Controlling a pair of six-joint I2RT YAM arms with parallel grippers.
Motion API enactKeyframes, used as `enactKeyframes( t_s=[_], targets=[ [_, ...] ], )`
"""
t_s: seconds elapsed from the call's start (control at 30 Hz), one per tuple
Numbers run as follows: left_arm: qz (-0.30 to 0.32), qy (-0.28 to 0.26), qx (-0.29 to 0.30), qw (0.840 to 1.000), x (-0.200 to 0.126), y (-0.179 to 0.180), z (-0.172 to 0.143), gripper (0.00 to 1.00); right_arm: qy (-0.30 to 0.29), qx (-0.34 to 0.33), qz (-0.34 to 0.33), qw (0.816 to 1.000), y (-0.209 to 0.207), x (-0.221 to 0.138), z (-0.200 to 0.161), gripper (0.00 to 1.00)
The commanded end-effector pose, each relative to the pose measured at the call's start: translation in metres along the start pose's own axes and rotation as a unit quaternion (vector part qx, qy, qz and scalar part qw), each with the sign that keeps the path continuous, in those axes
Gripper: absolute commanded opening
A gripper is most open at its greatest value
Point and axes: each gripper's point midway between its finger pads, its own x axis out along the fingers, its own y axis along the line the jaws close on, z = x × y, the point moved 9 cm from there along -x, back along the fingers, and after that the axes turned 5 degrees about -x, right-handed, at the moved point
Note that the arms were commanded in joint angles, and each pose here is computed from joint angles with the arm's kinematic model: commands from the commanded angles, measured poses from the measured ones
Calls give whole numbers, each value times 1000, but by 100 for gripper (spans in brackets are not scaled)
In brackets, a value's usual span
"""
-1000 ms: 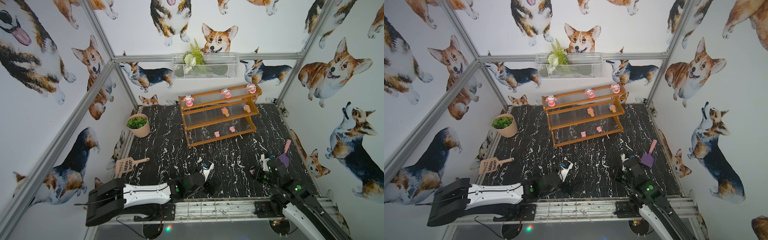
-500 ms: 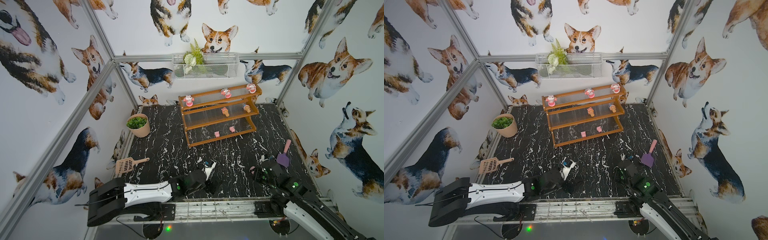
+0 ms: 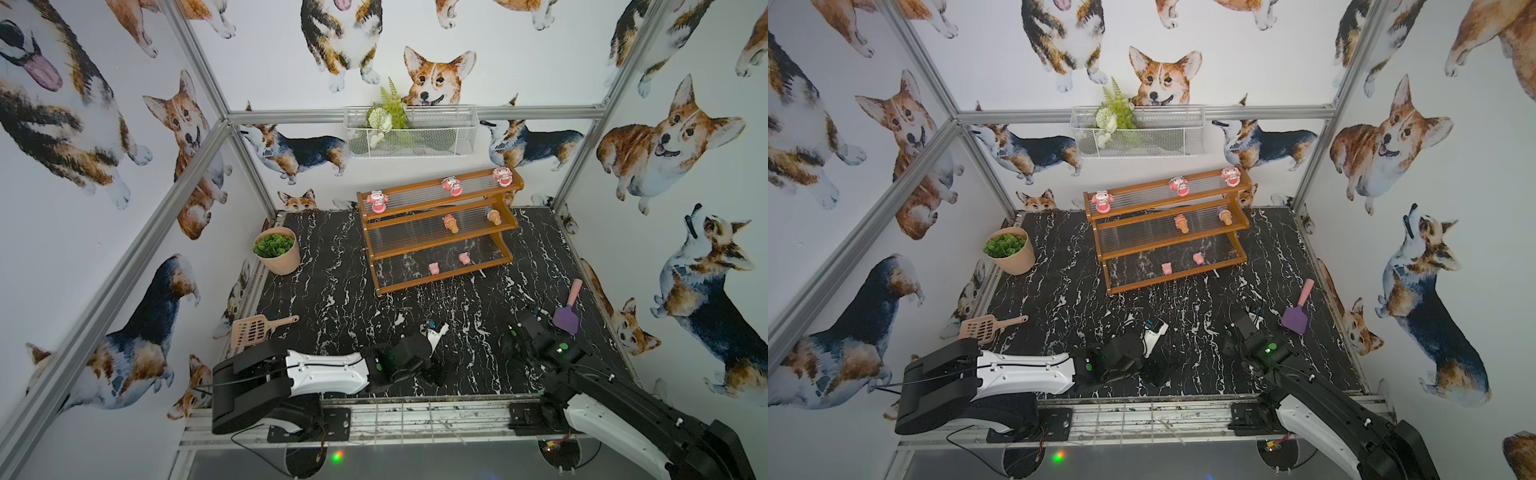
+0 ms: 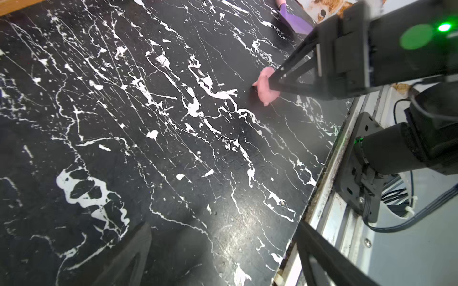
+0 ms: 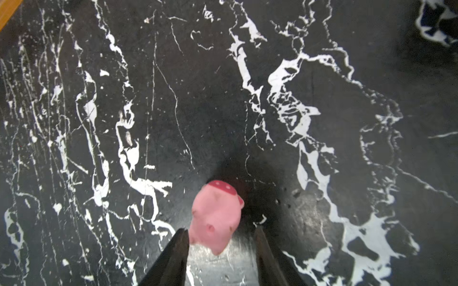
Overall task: Organize plastic toys on shelves
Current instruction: Move the plastic toy to the center of the board.
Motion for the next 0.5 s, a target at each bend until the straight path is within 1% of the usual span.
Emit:
enactKeyframes(
  t_s=[0.0, 0.1, 0.3, 0.33, 0.47],
  targets=[
    [3, -8, -14, 1000, -5, 2, 0, 94, -8, 8, 37, 999, 7, 11, 11, 47],
    [11, -14, -18, 1000, -13, 6, -1, 94, -3, 9, 26, 1000, 4, 16, 13, 46],
    [25, -34, -20, 999, -29, 11, 0, 94, 5, -6, 38, 999, 7, 19, 12, 40],
    [27, -36, -20, 999, -31, 12, 0, 94, 5, -11, 48, 999, 8, 19, 12, 37],
    [32, -49, -23, 998, -40, 15, -1, 94, 9, -21, 75, 997, 13, 19, 11, 32]
  ],
)
